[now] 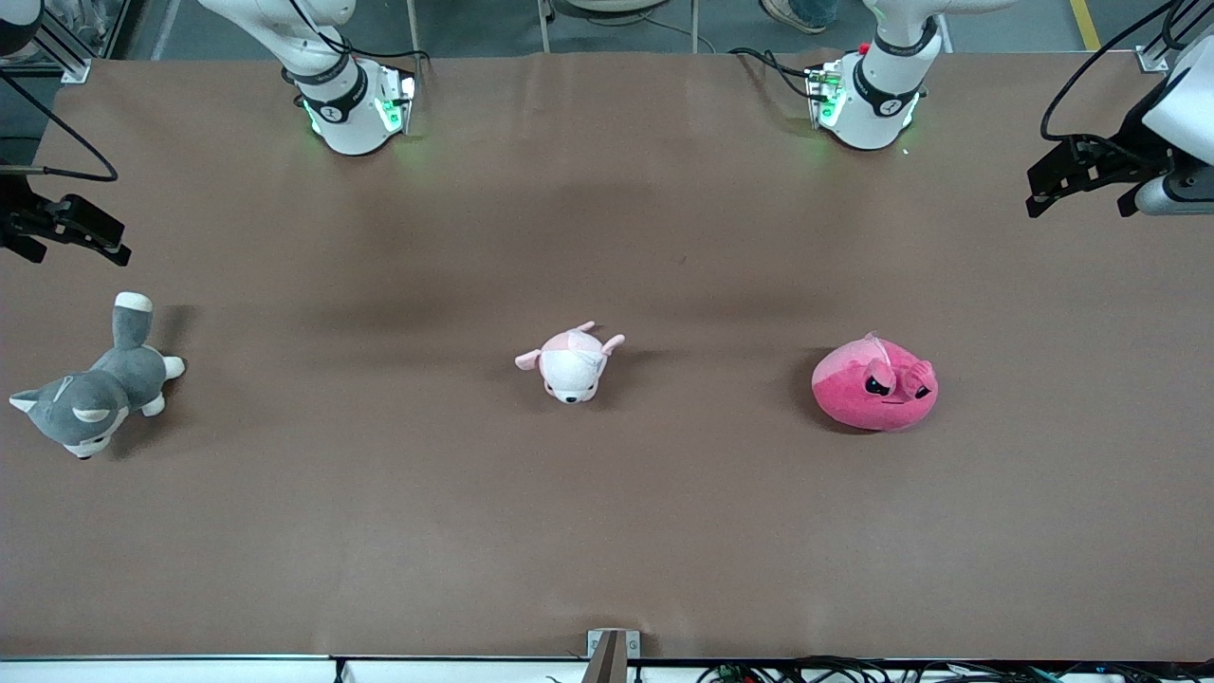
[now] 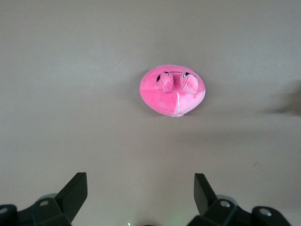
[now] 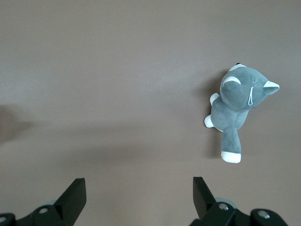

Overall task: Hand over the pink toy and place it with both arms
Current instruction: 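Move the left gripper down toward the hot-pink plush toy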

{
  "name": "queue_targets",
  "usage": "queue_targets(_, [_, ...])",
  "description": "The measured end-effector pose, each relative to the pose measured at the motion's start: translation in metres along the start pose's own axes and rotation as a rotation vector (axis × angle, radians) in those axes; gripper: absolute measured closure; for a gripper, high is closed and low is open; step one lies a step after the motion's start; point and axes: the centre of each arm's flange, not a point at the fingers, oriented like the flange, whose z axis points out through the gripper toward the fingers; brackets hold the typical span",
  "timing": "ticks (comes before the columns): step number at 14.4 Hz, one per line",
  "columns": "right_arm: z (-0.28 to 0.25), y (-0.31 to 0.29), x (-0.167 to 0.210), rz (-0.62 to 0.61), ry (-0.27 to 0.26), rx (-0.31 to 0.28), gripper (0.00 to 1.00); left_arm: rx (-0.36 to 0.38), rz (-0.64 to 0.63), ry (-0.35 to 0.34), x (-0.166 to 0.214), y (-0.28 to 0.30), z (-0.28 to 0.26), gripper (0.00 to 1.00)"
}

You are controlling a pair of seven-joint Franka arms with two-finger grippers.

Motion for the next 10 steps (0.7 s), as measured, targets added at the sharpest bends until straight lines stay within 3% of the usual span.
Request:
queue_targets(6, [0.0, 0.0, 0.0, 0.0, 0.0, 0.0, 0.0, 0.0, 0.003, -0.004, 0.003, 0.001, 0.002, 0.0])
queue_targets(10, [0.0, 0.0, 0.0, 0.0, 0.0, 0.0, 0.0, -0.002, 0.007, -0.049, 0.027, 0.004, 0.031, 0.0])
